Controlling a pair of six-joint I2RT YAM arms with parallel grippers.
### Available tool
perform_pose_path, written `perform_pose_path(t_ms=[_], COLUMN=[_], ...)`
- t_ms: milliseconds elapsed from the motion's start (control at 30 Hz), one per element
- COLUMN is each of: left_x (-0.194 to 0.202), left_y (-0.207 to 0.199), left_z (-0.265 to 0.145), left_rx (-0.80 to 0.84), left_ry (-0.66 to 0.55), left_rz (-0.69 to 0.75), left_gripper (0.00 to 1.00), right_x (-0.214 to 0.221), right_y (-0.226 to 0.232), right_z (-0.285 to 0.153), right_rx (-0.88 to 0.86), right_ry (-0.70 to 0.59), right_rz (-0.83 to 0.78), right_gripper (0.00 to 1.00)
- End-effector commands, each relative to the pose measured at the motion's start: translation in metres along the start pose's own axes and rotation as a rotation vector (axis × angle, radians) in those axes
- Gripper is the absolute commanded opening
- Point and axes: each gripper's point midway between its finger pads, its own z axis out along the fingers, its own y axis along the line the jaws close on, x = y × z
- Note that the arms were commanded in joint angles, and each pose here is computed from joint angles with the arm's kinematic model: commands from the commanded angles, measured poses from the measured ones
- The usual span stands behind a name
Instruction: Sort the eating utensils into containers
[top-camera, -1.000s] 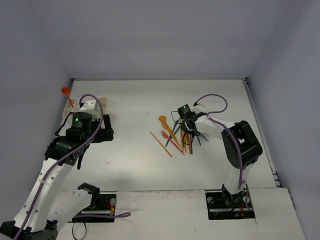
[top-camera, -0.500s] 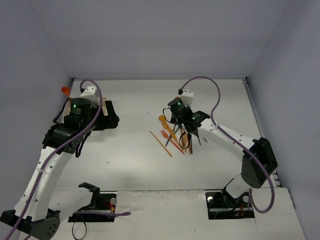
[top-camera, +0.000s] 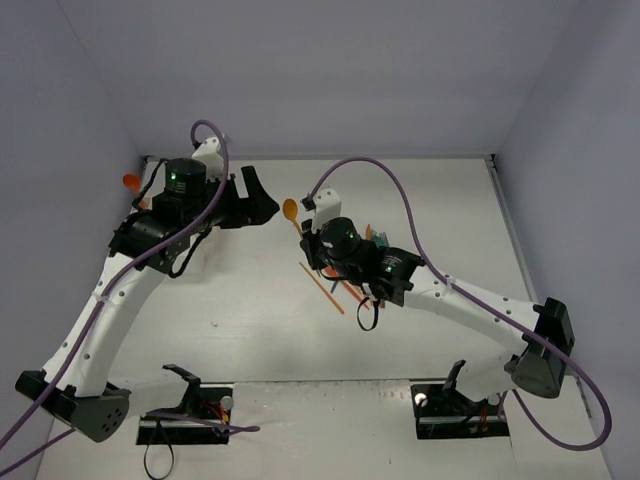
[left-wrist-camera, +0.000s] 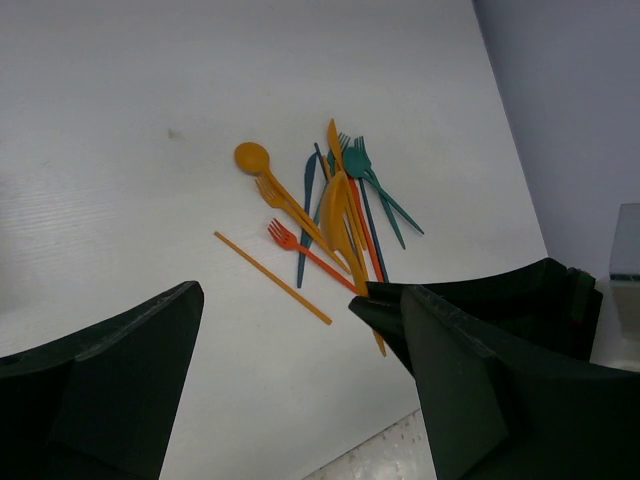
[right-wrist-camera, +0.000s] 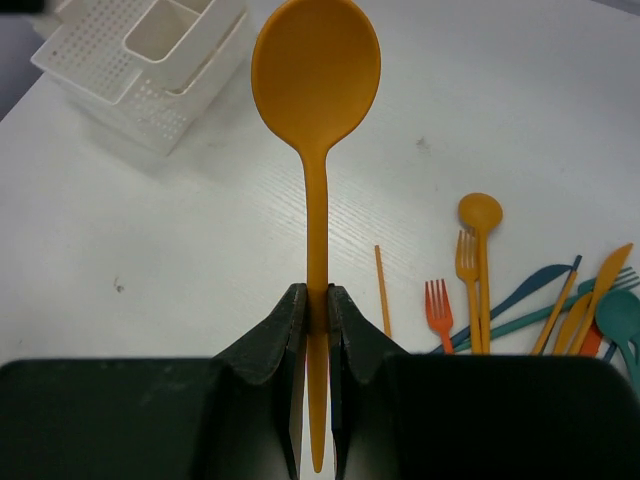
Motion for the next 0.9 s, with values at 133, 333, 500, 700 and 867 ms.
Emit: perform_pose_path(t_ms=[133, 333, 500, 700, 867], left_x=[-0.008, 0.004, 0.005, 0.005, 0.004], left_y=[-0.037, -0.040, -0.042, -0.043, -0.045], left_z=[0.017, 0.032, 0.038, 0.041, 0.042], left_rx=[0.057, 0.007, -0.008, -0.010, -0.002], left_ry=[-0.046, -0.031, -0.030, -0.032, -0.043], left_rz=[0.042, 0.071, 0.067, 0.051, 0.038], left_gripper=[0.72, 0.60, 0.50, 0.24, 0.10], right_x=[-0.058, -0.058, -0.058, -0.054, -0.053], right_y=[0.027, 0.028, 0.027, 0.026, 0.025], right_z=[-0.030, -0.034, -0.036, -0.035, -0.033], right_rx=[-0.147, -0.156, -0.156, -0.152, -0.145], right_ry=[-0.175, -0.179, -0.184, -0.177, -0.178], right_rz=[0.007, 0.001, 0.001, 0.000, -0.003], right_gripper=[0.00, 0.00, 0.00, 0.00, 0.00])
